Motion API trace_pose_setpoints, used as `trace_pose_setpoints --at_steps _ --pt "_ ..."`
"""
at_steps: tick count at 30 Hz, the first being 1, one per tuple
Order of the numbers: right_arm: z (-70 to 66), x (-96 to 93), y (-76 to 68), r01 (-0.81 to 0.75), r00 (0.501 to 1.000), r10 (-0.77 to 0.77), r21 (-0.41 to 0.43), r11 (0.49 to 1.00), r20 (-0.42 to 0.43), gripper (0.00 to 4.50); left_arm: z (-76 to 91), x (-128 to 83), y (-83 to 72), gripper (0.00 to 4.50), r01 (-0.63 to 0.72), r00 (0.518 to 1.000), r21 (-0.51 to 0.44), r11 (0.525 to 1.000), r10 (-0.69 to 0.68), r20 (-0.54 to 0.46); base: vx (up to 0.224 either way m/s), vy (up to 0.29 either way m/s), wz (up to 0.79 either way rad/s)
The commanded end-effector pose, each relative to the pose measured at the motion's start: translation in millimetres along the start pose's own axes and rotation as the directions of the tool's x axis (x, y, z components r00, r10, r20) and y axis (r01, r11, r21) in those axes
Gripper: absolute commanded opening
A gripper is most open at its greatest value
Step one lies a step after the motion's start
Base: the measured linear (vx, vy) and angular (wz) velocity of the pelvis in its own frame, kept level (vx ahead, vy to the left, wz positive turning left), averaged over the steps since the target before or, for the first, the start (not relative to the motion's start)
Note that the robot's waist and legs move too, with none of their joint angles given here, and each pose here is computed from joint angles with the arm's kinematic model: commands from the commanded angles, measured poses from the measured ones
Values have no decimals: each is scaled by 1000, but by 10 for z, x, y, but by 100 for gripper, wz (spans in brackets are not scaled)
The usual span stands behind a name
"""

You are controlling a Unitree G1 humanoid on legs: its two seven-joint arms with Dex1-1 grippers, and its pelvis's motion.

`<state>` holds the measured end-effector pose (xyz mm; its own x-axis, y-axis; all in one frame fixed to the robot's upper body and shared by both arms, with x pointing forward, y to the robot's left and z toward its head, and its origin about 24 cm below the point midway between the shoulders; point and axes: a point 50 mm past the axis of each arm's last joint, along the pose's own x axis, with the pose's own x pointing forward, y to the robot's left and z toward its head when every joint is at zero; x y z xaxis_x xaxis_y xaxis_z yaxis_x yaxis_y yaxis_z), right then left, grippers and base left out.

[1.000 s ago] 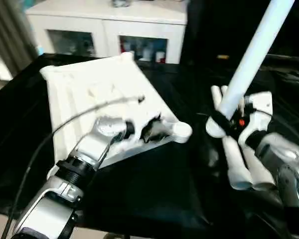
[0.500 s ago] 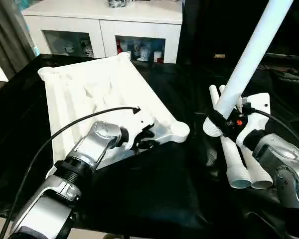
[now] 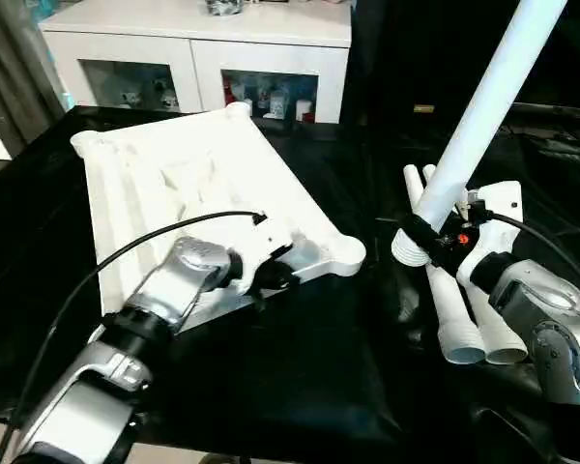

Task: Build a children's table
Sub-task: Pick table leg

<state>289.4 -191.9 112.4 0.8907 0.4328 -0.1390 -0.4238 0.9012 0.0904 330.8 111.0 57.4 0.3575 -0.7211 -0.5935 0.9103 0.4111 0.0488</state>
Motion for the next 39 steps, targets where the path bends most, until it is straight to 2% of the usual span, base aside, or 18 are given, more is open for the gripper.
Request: trace_pose_setpoints --at_steps 1,3,7,10,15,17,19,22,39 --pt "34 12 0 -5 1000 5 -11 1000 16 193 -25 -42 19 36 -10 1000 5 1000 10 -16 0 0 0" --pt "30 27 2 -11 1000 11 -11 1000 15 193 -46 -54 13 13 -11 1000 -2 1000 11 -16 0 0 0" --pt "26 62 22 -32 999 32 -10 999 9 193 -20 -78 14 1 -14 1000 -16 1000 14 18 0 0 0" --pt "17 91 54 -63 998 63 -10 998 -1 193 11 -103 -29 1 25 998 10 1000 -25 65 0 0 0" --pt "7 99 54 -73 997 72 -10 997 -6 193 -25 -163 -106 0 63 994 70 996 -69 83 0 0 0" --pt "5 97 48 -72 997 72 -6 997 -6 193 -41 -174 -117 56 63 995 77 995 -69 75 0 0 0" --pt "1 94 43 -74 997 74 -2 997 -7 193 -40 -178 -129 56 61 995 85 995 -68 74 0 0 0" --pt "-15 94 64 -84 996 84 0 996 -11 193 -21 -155 -125 86 48 997 95 994 -53 50 0 0 0" --pt "-26 117 132 -106 994 106 10 994 -7 193 -38 -157 -97 89 33 997 84 996 -39 72 0 0 0"
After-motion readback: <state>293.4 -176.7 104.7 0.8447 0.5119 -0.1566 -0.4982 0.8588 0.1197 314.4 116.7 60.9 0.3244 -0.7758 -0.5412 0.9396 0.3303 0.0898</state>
